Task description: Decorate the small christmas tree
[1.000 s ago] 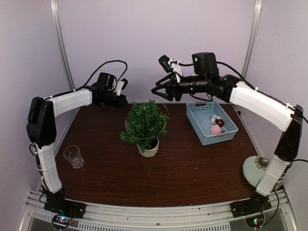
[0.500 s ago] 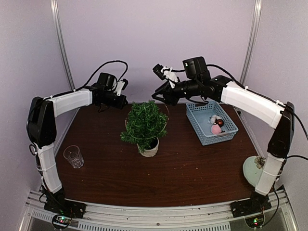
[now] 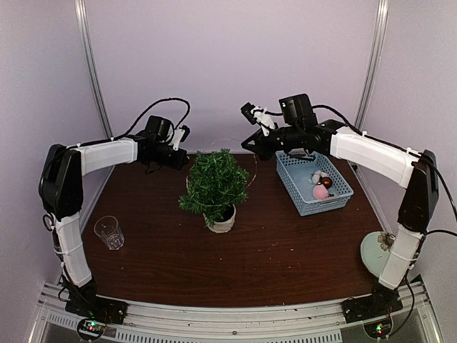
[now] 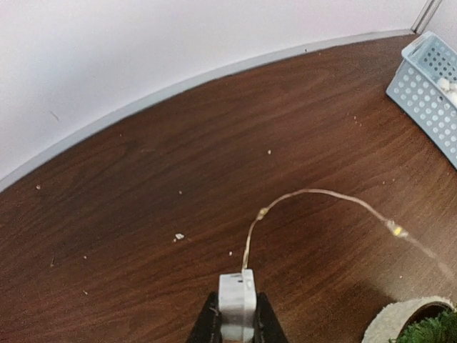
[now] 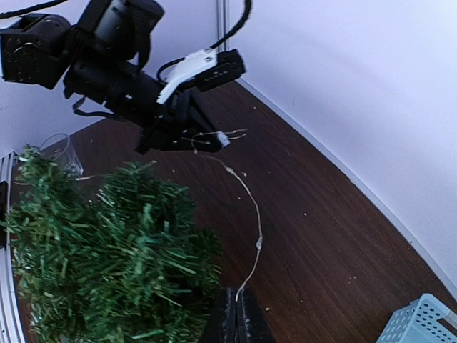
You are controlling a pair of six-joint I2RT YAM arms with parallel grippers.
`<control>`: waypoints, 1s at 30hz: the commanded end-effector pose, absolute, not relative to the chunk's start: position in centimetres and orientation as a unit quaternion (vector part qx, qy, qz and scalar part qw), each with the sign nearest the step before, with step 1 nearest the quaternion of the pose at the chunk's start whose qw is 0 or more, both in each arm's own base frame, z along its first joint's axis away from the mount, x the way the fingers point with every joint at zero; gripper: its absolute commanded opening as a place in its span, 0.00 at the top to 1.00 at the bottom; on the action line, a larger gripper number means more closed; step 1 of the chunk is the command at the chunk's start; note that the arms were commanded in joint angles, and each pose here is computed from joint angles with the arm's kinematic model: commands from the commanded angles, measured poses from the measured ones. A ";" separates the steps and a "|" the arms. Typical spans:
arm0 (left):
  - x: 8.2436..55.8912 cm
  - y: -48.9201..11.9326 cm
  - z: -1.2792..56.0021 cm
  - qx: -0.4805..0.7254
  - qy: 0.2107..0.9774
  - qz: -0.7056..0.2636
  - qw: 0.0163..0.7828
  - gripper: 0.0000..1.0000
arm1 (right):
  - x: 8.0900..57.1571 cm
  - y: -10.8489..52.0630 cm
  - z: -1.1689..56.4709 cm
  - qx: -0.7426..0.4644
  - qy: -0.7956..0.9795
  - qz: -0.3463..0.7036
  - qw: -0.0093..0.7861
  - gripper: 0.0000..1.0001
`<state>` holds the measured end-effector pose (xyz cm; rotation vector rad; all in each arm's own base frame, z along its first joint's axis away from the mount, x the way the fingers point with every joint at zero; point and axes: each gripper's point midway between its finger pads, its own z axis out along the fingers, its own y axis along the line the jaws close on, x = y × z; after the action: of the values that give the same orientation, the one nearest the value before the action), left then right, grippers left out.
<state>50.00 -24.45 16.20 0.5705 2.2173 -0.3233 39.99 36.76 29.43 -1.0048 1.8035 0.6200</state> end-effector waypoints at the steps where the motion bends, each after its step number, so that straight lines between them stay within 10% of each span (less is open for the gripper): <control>1: 49.5 -23.9 17.5 0.218 0.868 -0.122 0.429 1.00 | 41.2 36.4 29.0 -0.380 0.748 0.273 0.471 1.00; 30: 38.4 -13.5 9.2 0.142 0.940 0.014 0.309 1.00 | 43.3 37.5 22.0 -0.366 0.792 0.279 0.402 0.82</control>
<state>39.59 -15.01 10.39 0.4106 2.4373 -0.0250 42.89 37.22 21.51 -0.9350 2.0098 0.6888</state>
